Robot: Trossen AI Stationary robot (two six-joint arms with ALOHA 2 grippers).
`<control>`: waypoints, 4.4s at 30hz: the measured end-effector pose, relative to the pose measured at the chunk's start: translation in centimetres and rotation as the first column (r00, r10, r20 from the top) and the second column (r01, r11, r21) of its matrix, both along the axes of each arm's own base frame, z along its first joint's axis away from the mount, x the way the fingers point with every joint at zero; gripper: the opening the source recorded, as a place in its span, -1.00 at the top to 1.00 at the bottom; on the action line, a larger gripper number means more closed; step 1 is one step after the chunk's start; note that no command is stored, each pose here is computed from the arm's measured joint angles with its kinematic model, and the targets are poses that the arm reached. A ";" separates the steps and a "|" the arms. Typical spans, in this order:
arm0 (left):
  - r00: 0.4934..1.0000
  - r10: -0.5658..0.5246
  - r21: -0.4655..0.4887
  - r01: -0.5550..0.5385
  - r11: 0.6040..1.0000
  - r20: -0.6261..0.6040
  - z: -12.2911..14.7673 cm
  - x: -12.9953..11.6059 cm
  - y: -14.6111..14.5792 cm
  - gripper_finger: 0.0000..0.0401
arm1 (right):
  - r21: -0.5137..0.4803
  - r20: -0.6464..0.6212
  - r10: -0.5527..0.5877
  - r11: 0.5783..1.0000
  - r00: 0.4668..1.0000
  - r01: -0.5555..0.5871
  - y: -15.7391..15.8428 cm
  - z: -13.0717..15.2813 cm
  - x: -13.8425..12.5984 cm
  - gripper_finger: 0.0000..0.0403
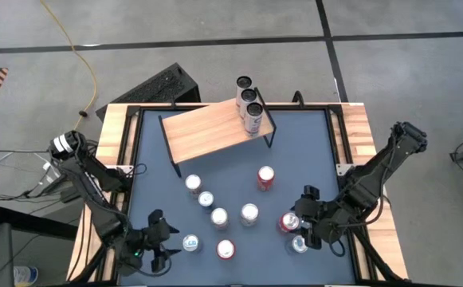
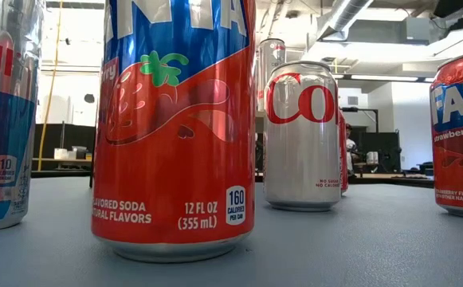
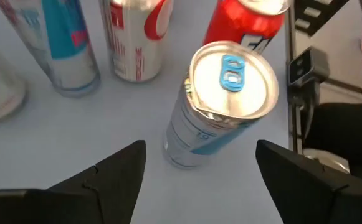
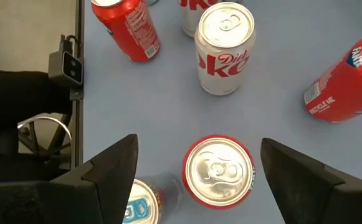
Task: Place canned beverage on shelf
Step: Put the left blue soda can on the shelf
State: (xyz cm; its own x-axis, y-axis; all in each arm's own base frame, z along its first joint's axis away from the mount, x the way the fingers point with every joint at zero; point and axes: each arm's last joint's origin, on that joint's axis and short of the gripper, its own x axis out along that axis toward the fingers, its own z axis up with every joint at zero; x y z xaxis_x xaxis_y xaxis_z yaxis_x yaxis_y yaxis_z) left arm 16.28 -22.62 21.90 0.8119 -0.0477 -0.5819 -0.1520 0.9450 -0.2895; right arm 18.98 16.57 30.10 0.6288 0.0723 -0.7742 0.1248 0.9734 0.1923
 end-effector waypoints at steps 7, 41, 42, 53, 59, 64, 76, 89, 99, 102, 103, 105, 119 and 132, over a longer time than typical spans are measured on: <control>0.995 0.021 0.135 -0.034 0.990 0.096 -1.5 -0.9 -1.5 -0.45 | 0.005 0.009 -0.002 1.000 1.000 0.002 0.0 0.1 0.2 -0.60; 0.922 0.094 0.075 -0.132 0.988 0.376 -10.4 1.1 0.0 -0.45 | 0.040 0.059 -0.030 0.999 0.998 0.028 -0.5 0.4 1.2 -0.60; 0.920 0.075 0.082 -0.116 0.990 0.385 -10.2 1.3 0.1 -0.45 | 0.038 0.060 -0.028 0.999 0.998 0.026 -0.5 0.4 1.2 -0.60; 0.933 -0.067 0.210 -0.009 0.978 0.353 -10.0 3.9 1.8 -0.45 | 0.031 0.061 -0.022 0.999 0.998 0.020 -0.5 0.4 1.2 -0.60; 0.923 -0.091 0.194 0.018 0.981 0.373 -9.6 4.6 2.1 -0.45 | 0.033 0.062 -0.025 0.999 0.998 0.023 -0.5 0.4 1.2 -0.60; 0.906 0.036 0.124 -0.097 0.987 0.421 -9.2 4.7 2.3 -0.45 | 0.034 0.062 -0.027 0.999 0.998 0.025 -0.5 0.4 1.2 -0.60; 0.887 0.152 0.087 -0.210 0.974 0.437 -8.9 4.9 2.1 -0.45 | 0.030 0.062 -0.022 0.999 0.998 0.020 -0.5 0.4 1.2 -0.60; 0.874 0.206 0.074 -0.264 0.962 0.440 -8.3 5.3 1.3 -0.15 | 0.030 0.062 -0.021 0.999 0.998 0.019 -0.5 0.4 1.2 -0.60; 0.860 0.255 0.080 -0.321 0.944 0.441 -7.4 5.9 0.5 -0.14 | 0.030 0.062 -0.021 0.999 0.998 0.019 -0.5 0.4 1.2 -0.60; 0.852 0.270 0.073 -0.336 0.939 0.449 -7.1 6.0 0.1 -0.14 | 0.030 0.062 -0.021 0.999 0.998 0.019 -0.5 0.4 1.2 -0.60; 0.853 0.268 0.072 -0.333 0.940 0.448 -6.9 6.0 -0.1 -0.14 | 0.029 0.062 -0.021 0.999 0.998 0.019 -0.5 0.4 1.2 -0.60; 0.853 0.264 0.066 -0.327 0.943 0.450 -6.6 6.1 -0.6 -0.14 | 0.029 0.062 -0.021 0.999 0.998 0.019 -0.5 0.4 1.2 -0.60; 0.801 0.259 0.138 -0.388 0.911 0.539 1.5 8.2 -2.3 -0.16 | 0.013 0.065 -0.002 1.000 0.998 0.001 -0.5 0.4 1.2 -0.60; 0.787 0.243 0.266 -0.455 0.850 0.567 12.0 7.6 9.7 -0.17 | -0.050 0.071 0.067 0.997 0.995 -0.063 -0.5 0.4 1.2 -0.60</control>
State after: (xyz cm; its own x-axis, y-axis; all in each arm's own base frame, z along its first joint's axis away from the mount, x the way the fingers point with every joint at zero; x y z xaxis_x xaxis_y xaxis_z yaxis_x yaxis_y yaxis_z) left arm 23.85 -12.93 33.93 0.9034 0.4287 -0.0055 -0.4282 0.9017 -0.0603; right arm 20.15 16.10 30.53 0.6785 0.0791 -0.7303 0.0484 0.9872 0.1519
